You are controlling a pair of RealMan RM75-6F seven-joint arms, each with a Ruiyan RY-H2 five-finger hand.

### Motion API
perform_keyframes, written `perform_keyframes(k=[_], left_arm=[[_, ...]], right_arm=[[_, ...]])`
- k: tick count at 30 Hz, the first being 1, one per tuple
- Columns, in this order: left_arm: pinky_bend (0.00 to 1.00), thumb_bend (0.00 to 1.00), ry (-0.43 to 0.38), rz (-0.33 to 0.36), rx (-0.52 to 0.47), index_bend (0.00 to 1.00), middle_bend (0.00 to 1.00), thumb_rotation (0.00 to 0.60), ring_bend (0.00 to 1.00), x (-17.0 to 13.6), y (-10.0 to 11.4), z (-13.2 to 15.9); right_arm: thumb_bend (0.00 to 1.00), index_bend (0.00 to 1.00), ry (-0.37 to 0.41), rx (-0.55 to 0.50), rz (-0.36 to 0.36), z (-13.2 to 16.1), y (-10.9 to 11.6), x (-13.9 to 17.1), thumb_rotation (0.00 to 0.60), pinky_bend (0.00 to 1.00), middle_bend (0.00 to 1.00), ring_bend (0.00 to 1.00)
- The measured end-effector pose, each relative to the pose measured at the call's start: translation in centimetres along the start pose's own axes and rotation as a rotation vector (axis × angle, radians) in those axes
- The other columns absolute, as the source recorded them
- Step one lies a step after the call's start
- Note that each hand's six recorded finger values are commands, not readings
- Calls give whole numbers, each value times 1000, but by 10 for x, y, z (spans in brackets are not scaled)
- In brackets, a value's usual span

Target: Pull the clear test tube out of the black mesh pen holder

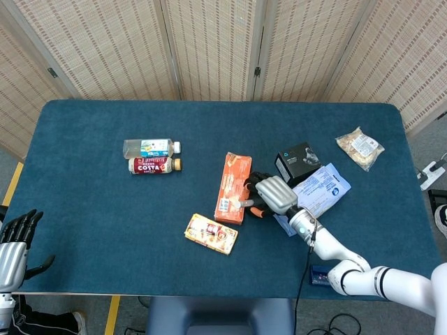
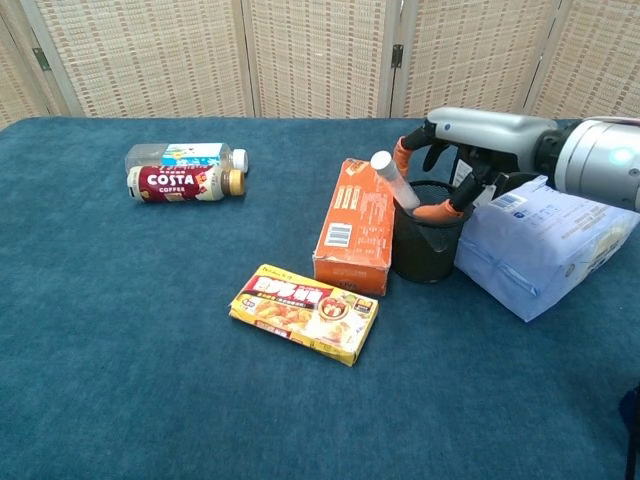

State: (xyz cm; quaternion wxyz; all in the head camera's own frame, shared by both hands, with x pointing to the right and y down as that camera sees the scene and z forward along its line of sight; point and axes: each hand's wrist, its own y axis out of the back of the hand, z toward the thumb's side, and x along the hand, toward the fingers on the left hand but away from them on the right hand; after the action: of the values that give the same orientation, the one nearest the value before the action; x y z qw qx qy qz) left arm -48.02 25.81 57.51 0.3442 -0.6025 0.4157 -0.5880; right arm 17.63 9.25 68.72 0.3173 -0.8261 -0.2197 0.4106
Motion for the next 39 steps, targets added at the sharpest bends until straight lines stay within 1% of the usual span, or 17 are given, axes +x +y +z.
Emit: perform_keyframes(k=[3, 5, 15, 19, 22, 25, 28, 34, 39], left_arm=[[127, 266, 2, -1, 1, 78, 97, 600, 103, 0, -1, 0], [127, 265, 3, -2, 1, 78, 98, 600, 103, 0, -1, -1], [126, 265, 8, -1, 0, 78, 97, 600, 102, 0, -1, -2], [126, 265, 7, 0, -2, 79, 97, 600, 102, 0, -1, -2], [126, 265, 6, 2, -6, 78, 97, 600, 102, -1, -1, -2], [126, 264, 3, 2, -8, 79, 97, 600, 102, -1, -1, -1], [126, 265, -4, 3, -9, 78, 97, 600, 102, -1, -1, 1], [127, 265, -19, 13, -14, 78, 97, 600, 102, 0, 2, 6], [127, 264, -29, 16, -13, 78, 97, 600, 102, 0, 4, 10]], right_arm=[[305, 476, 0, -2, -2, 0, 0, -1, 600, 238, 290, 125], [320, 483, 0, -4, 1, 1, -1, -2, 600, 239, 294, 125], [327, 531, 3, -7, -6, 2, -1, -4, 600, 238, 318, 125], [327, 581, 4, -19, -41, 2, 5, -3, 600, 238, 348, 126], [327, 624, 3, -63, -85, 0, 12, 2, 600, 238, 382, 139], [327, 652, -2, -145, -132, -4, 17, 9, 600, 238, 409, 154], [327, 654, -9, -262, -170, -11, 21, 17, 600, 238, 417, 163], [327, 654, -15, -557, -252, -30, 30, 37, 600, 238, 425, 177], [327, 654, -5, -827, -314, -47, 40, 58, 600, 238, 428, 187]])
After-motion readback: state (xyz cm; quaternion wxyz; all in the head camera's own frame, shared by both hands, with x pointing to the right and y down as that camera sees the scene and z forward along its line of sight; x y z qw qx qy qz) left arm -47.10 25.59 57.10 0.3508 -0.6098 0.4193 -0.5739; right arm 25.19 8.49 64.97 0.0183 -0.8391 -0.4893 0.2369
